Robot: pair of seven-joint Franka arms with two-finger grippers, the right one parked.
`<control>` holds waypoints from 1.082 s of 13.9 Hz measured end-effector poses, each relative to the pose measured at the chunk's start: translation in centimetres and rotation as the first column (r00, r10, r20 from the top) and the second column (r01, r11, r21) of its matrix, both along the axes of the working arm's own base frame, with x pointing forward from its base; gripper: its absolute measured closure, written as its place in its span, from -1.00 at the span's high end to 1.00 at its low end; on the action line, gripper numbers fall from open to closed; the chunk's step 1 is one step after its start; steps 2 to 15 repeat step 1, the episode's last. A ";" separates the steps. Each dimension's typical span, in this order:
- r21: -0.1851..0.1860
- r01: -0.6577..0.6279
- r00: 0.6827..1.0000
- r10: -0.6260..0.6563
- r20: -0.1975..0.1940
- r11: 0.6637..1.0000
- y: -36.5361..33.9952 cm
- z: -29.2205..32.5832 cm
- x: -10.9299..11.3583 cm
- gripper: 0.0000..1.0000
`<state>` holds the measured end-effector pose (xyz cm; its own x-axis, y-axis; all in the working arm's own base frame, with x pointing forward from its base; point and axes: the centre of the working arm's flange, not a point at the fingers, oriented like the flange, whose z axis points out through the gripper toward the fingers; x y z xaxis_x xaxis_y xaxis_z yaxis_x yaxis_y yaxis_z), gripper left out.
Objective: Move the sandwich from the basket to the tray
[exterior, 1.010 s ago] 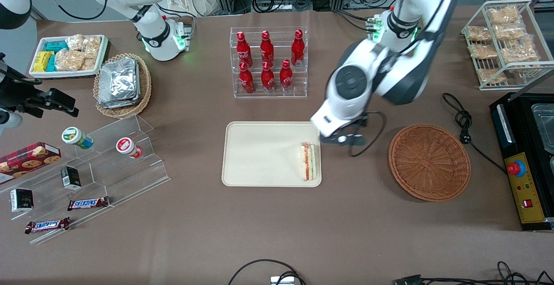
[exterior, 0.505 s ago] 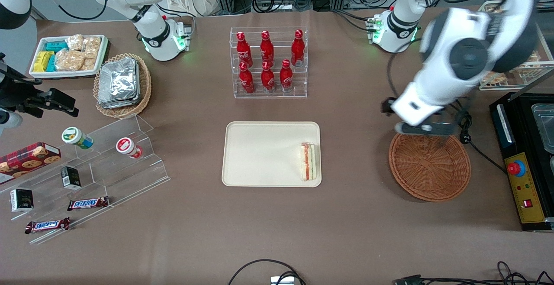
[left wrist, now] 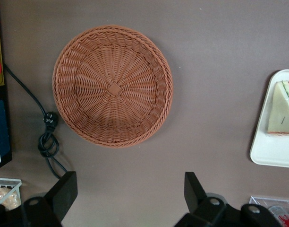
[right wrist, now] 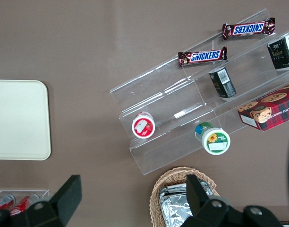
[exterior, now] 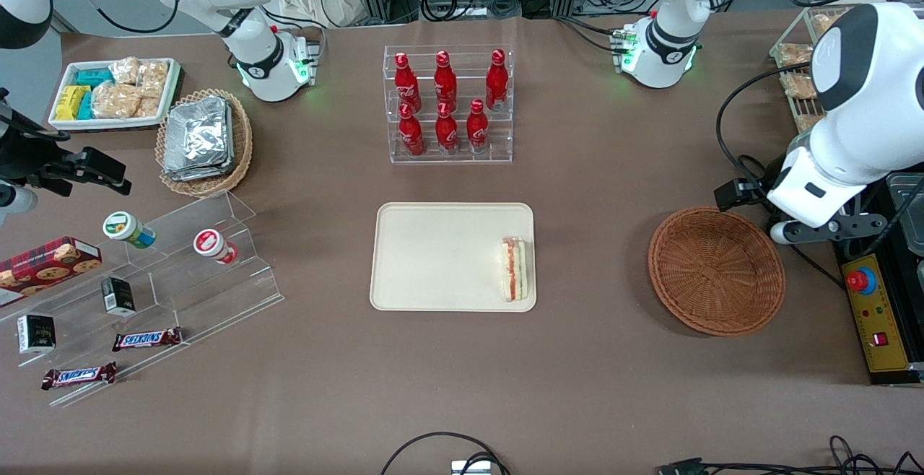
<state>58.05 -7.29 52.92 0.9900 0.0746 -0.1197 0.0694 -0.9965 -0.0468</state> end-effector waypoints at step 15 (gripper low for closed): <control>-0.002 0.001 1.000 -0.001 -0.005 1.000 -0.1 0.2 0.4 1.00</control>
